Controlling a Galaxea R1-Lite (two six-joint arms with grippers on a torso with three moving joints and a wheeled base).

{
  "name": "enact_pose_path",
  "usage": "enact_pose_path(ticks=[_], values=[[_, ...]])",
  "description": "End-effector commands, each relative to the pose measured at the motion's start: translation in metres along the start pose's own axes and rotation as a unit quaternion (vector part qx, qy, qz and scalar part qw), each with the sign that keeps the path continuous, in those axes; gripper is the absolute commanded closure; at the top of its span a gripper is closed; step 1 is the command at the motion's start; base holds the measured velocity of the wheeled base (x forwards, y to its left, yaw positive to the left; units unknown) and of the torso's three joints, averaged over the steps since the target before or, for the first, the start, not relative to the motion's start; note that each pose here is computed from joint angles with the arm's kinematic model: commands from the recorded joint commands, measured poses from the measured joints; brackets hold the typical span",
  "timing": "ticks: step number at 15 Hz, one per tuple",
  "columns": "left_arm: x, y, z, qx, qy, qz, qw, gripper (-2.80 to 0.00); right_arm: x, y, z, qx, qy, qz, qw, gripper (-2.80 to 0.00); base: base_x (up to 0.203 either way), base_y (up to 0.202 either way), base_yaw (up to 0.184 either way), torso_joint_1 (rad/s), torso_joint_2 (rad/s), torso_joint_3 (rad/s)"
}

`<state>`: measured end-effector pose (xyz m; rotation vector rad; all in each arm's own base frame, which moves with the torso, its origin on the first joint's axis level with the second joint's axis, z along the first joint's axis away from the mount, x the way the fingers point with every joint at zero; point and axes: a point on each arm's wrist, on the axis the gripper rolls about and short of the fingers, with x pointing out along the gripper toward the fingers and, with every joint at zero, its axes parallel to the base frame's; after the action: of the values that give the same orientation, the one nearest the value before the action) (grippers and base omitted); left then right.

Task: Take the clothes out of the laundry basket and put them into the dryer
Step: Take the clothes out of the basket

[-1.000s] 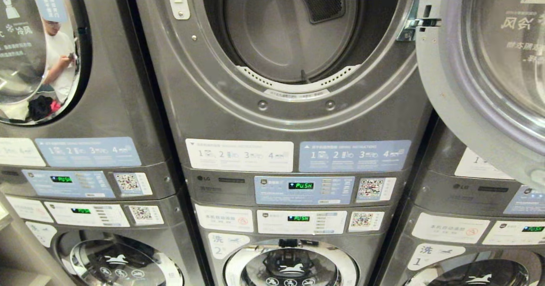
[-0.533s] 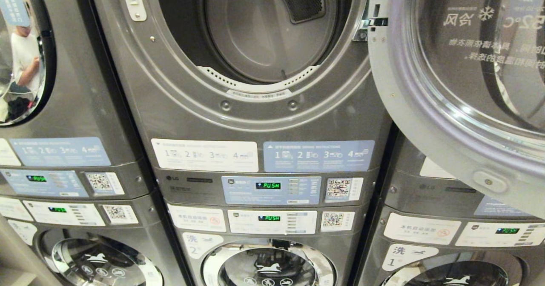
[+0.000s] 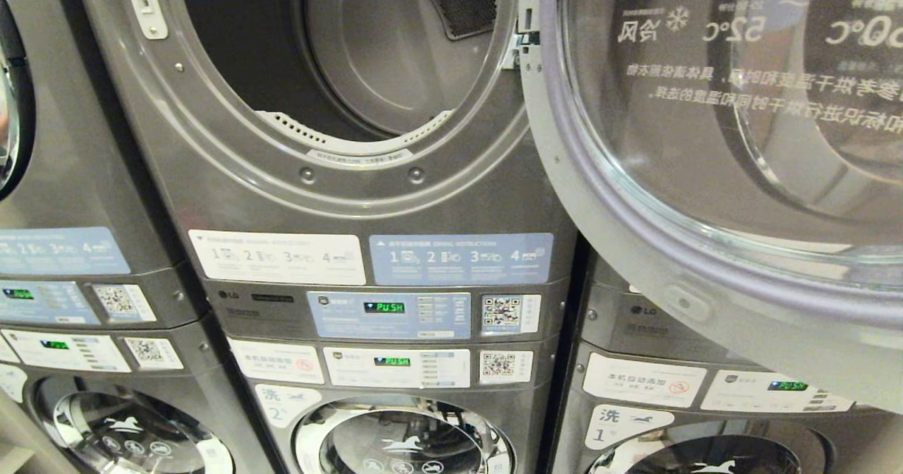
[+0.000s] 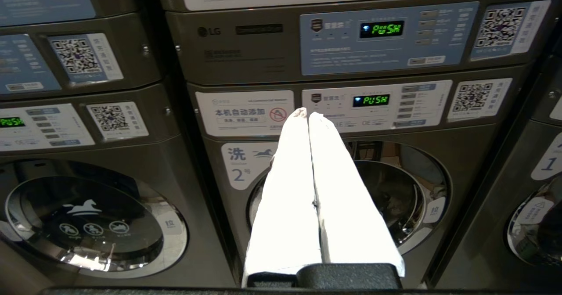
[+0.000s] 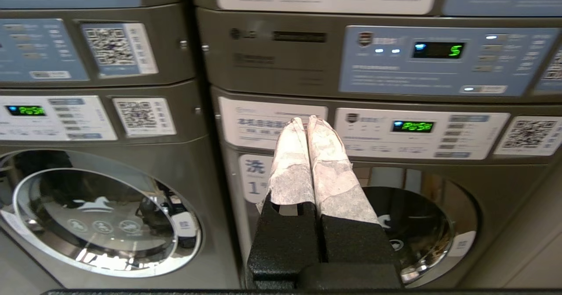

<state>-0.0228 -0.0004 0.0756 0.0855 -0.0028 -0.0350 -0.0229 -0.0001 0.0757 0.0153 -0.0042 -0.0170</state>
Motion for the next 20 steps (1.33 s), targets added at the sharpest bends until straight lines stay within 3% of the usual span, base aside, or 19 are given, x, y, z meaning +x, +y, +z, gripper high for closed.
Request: enact_pose_path(ticks=[1, 6, 17, 20], values=[[0.0000, 0.0000, 0.0000, 0.000, 0.000, 0.000, 1.0000, 0.00, 0.0001, 0.0000, 0.0001, 0.000, 0.000, 0.000, 1.000, 0.00, 0.000, -0.192, 0.001, 0.001, 0.00, 0.001], [0.0000, 0.0000, 0.0000, -0.008, 0.000, 0.001, 1.0000, 0.00, 0.0001, 0.0000, 0.0001, 0.000, 0.000, 0.000, 1.000, 0.00, 0.000, -0.173, 0.002, 0.002, 0.00, 0.001], [-0.0001, 0.0003, 0.0005, -0.014, -0.001, 0.005, 0.9999, 0.00, 0.0001, 0.0000, 0.0001, 0.000, 0.000, 0.000, 1.000, 0.00, 0.000, 0.000, 0.000, -0.011, 0.02, 0.011], [0.0000, 0.0006, 0.0003, -0.030, -0.001, 0.012, 0.9995, 0.00, 0.0001, 0.0000, 0.0001, 0.000, 0.000, 0.000, 1.000, 0.00, 0.000, 0.000, 0.000, -0.053, 0.12, 0.062]])
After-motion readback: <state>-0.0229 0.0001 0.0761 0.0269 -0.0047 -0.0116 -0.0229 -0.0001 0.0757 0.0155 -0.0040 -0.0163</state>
